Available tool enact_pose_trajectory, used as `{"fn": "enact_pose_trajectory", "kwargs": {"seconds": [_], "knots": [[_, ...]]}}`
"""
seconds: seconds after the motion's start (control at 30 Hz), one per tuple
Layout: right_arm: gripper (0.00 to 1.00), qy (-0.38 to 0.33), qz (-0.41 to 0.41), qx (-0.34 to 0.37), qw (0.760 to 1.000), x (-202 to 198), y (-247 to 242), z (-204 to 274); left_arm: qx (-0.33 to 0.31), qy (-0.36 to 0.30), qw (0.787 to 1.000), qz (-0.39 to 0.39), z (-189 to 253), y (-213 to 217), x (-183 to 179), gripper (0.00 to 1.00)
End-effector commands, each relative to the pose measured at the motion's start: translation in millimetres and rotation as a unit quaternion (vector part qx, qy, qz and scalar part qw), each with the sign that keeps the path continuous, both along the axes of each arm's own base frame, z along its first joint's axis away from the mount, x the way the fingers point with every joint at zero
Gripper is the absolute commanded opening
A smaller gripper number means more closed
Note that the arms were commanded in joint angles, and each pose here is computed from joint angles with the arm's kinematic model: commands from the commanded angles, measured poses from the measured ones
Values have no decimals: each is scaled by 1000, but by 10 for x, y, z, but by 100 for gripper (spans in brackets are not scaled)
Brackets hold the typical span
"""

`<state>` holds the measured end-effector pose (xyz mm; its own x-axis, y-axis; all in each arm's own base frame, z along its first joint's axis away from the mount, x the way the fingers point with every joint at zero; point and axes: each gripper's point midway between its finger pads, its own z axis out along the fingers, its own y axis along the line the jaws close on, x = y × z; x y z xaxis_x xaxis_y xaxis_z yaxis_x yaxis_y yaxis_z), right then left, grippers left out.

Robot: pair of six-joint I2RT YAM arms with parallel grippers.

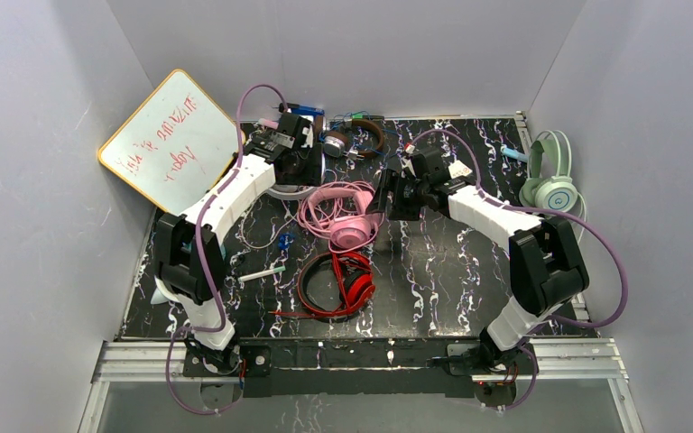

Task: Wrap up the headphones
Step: Pick up the headphones from the center of the board.

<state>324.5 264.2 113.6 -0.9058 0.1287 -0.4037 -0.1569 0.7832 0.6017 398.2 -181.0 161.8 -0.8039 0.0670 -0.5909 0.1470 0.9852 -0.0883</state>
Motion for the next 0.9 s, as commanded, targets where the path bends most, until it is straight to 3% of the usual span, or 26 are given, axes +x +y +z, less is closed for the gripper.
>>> {"fn": "enact_pose_trajectory", "kwargs": {"seconds": [0.0,0.17,0.33,0.53,0.67,0.87], "knots": [[82,10,5,-21,1000,-34,-78,-102,-9,2,1000,1,-63,-14,25,56],[83,18,3,-24,1000,-51,-140,-192,-8,0,1000,2,-72,-21,56,56],[85,-10,1,-11,1000,89,-100,46,-12,-3,1000,2,-46,-32,64,57],[88,-64,-9,2,998,255,-68,411,-11,-10,1000,10,3,20,37,68],[90,-72,-6,-49,996,299,1,362,-14,-12,1000,9,9,13,28,70],[87,-31,10,-61,998,267,57,75,-7,-11,1000,22,-26,69,31,82]]}}
